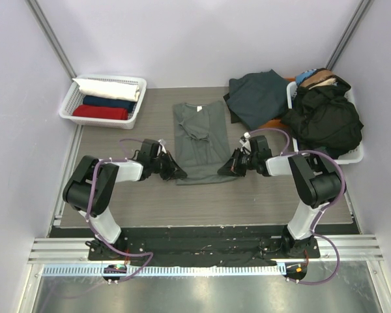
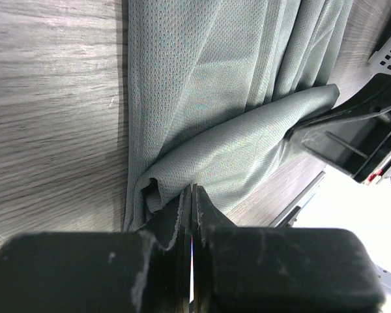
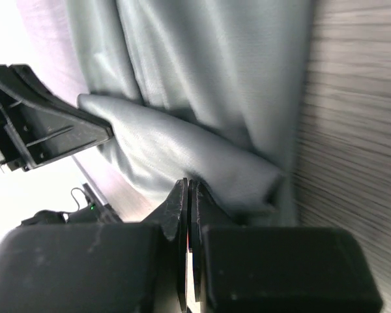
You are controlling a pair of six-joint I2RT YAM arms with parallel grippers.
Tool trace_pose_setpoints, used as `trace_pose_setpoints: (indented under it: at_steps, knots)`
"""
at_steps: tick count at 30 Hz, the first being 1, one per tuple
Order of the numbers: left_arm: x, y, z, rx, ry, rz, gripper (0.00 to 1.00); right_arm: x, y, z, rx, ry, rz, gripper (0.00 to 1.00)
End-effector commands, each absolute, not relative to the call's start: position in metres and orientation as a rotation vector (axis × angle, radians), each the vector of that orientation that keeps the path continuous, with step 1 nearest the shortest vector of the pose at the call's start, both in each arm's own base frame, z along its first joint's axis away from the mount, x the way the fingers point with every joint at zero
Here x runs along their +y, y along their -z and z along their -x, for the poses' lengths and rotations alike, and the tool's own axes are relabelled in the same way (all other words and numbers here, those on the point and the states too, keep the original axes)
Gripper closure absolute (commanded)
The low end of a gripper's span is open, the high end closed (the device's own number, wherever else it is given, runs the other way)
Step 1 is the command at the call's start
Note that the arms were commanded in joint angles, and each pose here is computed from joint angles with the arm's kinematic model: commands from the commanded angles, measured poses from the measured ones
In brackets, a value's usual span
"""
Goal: Roll the t-shirts
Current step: Roll the T-shirt to the center of the board.
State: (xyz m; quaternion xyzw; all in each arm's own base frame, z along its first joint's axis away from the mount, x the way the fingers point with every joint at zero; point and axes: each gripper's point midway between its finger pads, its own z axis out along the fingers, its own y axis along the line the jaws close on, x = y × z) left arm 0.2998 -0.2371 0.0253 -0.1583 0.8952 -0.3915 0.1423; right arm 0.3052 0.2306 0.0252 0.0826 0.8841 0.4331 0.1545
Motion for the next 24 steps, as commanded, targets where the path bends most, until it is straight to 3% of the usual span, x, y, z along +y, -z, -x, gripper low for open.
trace_pose_setpoints:
  at_steps: [1,9,15,19,24]
  knots:
    - [-0.228,-0.023,-0.306,2.573,1.058,0.43,1.0,0.214,-0.03,-0.306,2.54,-1.122,-0.227,0.99]
    - [-0.217,-0.035,-0.304,2.566,0.971,0.389,1.0,0.169,-0.032,-0.312,2.577,-0.733,-0.278,0.96]
    - [-0.206,-0.056,-0.3,2.542,0.902,0.352,0.96,0.149,-0.062,-0.313,2.499,-0.604,-0.261,0.59]
    - [-0.2,-0.061,-0.285,2.546,0.874,0.311,0.73,0.144,-0.065,-0.301,2.507,-0.581,-0.235,0.58]
    - [-0.197,-0.055,-0.268,2.567,0.85,0.288,0.69,0.147,-0.052,-0.292,2.55,-0.592,-0.188,0.65]
